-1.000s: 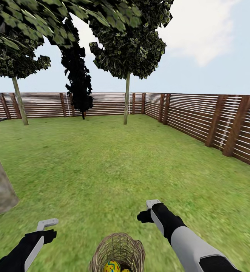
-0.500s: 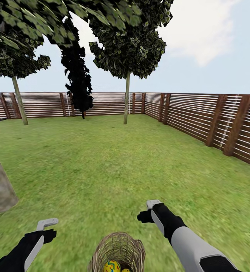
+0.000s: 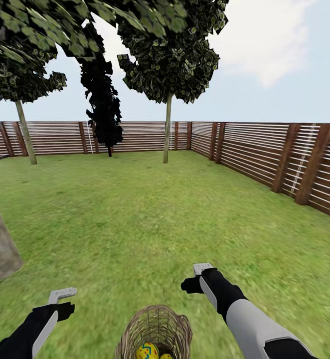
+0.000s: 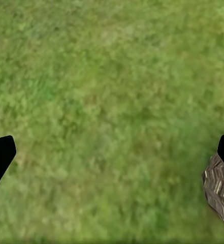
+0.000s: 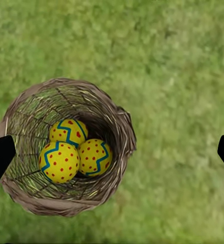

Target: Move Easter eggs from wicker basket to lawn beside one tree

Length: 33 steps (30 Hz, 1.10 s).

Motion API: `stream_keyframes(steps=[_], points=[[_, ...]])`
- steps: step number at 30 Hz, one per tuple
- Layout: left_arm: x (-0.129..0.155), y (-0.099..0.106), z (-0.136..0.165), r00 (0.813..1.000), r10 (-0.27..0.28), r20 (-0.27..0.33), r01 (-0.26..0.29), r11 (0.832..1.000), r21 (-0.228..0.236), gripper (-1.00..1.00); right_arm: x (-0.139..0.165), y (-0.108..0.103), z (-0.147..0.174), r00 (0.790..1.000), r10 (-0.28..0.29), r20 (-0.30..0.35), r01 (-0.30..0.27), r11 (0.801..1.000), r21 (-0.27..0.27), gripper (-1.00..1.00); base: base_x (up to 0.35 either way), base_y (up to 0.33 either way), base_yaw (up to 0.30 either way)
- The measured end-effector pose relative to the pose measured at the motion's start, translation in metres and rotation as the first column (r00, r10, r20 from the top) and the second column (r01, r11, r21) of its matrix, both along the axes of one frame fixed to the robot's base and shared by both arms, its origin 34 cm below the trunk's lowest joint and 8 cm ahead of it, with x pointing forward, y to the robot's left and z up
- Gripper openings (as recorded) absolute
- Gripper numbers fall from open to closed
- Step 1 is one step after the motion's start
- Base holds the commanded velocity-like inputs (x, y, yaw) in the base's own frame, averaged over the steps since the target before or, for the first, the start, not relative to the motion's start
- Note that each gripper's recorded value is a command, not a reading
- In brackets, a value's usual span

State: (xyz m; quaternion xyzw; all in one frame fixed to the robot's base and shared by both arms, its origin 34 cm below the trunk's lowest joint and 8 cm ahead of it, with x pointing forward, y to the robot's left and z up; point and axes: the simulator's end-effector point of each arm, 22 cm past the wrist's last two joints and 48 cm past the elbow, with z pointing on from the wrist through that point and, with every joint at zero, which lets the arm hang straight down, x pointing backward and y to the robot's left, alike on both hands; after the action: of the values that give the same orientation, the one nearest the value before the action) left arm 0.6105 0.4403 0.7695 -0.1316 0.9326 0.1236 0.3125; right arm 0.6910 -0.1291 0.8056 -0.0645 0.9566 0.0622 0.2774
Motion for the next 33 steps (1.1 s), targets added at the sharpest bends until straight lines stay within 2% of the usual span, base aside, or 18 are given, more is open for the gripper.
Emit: stream_keyframes(steps=[10, 19, 33], points=[[-0.001, 0.0, -0.018, 1.0, 0.0, -0.012, 0.0, 1.0, 0.0, 1.0, -0.001, 0.001, -0.019, 1.0, 0.0, -0.011, 0.0, 1.0, 0.004, 1.0, 0.0, 0.0, 0.0], [0.0, 0.0, -0.031, 1.0, 0.0, -0.013, 0.0, 1.0, 0.0, 1.0, 0.008, 0.002, -0.028, 0.999, -0.004, 0.037, 0.003, 1.0, 0.012, 1.0, 0.0, 0.0, 0.0], [0.0, 0.0, -0.056, 1.0, 0.0, -0.023, 0.0, 1.0, 0.0, 1.0, 0.007, 0.001, -0.055, 1.0, -0.006, 0.028, 0.006, 1.0, 0.012, 1.0, 0.0, 0.0, 0.0]])
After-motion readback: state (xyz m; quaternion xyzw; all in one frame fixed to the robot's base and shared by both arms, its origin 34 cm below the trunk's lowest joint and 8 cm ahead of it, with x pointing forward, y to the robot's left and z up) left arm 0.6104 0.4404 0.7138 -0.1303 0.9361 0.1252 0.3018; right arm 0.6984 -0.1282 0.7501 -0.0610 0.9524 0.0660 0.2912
